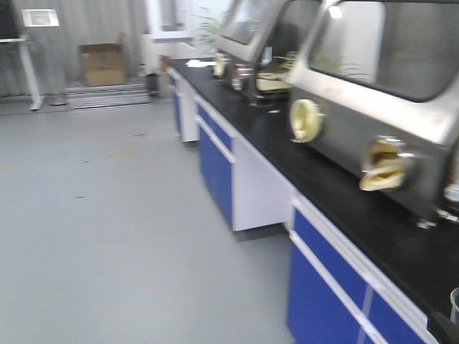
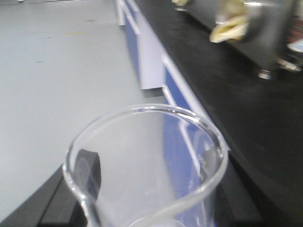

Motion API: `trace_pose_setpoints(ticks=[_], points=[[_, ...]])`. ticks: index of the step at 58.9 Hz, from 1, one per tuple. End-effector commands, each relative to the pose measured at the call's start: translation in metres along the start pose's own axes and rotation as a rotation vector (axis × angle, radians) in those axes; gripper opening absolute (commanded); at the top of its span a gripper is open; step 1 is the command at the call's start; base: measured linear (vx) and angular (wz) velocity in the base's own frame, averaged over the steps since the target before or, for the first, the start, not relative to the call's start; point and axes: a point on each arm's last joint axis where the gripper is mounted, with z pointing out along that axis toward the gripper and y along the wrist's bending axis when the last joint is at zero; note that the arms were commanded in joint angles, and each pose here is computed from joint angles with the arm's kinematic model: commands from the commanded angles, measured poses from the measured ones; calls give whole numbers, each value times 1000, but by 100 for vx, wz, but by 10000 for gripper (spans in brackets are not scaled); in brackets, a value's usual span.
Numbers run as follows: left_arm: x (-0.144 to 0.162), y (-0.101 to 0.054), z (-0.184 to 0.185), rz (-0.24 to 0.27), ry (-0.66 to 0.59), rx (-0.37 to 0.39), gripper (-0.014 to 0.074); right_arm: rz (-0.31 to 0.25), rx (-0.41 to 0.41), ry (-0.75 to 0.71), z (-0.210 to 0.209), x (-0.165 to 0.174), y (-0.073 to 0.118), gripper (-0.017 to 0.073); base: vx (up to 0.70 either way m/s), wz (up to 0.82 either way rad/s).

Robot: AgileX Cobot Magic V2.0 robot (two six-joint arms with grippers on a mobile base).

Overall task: Pick beaker and place in left cabinet
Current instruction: 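Drive the base across the lab to the open white cabinet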

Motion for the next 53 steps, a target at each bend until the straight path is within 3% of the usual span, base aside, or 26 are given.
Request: trace_pose_setpoints(ticks=[1,53], points=[[-12,-1,-3,-1,-99,18,4,-12,-35,-83,-3,-15,3,-1,9,73],[-12,-1,-3,-1,-99,18,4,-12,-35,-83,-3,-15,3,-1,28,48]])
